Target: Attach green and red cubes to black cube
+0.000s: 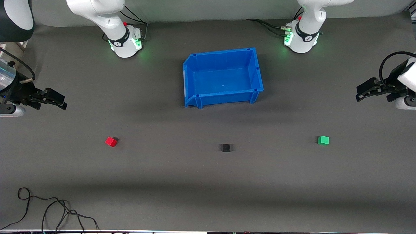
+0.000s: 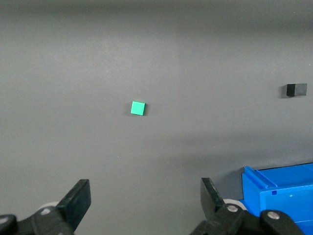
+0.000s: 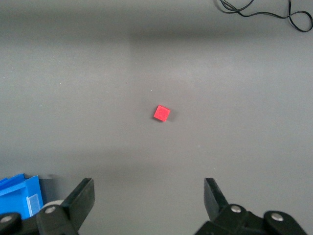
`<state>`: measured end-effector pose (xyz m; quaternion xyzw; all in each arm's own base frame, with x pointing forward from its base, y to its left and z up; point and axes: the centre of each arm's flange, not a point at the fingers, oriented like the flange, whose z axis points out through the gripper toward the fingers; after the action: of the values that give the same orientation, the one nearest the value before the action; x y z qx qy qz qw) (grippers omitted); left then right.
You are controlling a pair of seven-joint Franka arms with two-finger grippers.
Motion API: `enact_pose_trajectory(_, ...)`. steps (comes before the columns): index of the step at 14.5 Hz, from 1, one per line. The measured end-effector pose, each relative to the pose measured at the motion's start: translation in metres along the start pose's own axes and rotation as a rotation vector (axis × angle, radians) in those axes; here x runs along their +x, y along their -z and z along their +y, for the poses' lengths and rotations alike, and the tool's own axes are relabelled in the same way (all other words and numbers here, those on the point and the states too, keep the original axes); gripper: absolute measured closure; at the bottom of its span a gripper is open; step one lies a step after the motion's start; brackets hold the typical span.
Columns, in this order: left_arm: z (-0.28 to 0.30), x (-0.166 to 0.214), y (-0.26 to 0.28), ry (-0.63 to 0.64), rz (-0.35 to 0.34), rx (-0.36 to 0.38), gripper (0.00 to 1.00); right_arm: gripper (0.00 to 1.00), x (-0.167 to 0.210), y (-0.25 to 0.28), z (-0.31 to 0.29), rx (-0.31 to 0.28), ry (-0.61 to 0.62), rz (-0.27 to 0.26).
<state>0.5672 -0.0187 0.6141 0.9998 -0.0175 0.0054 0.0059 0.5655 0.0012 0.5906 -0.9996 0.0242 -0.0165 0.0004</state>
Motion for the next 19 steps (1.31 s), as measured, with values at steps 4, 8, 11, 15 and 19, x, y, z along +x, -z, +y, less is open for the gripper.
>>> enact_pose_trajectory(4,0.0,0.0,0.0,-0.001,0.0,0.0,0.0,0.0,0.0,0.0,0.0,0.0,0.0,0.0)
enact_pose_trajectory(8,0.001,0.0,0.0,-0.002,0.0,0.0,0.0,0.0,0.0,0.0,-0.001,0.0,0.002,-0.001)
enact_pose_trajectory(11,0.001,0.0,0.0,-0.001,0.0,0.0,0.0,0.0,0.0,-0.002,-0.001,0.0,0.001,-0.005)
enact_pose_trajectory(15,-0.002,0.0,0.0,0.013,-0.004,0.0,0.0,0.0,0.011,-0.027,0.001,-0.005,-0.004,-0.037)
enact_pose_trajectory(19,-0.031,0.003,-0.01,0.163,-0.022,-0.005,0.0,0.0,0.036,-0.091,0.002,-0.012,-0.008,-0.051)
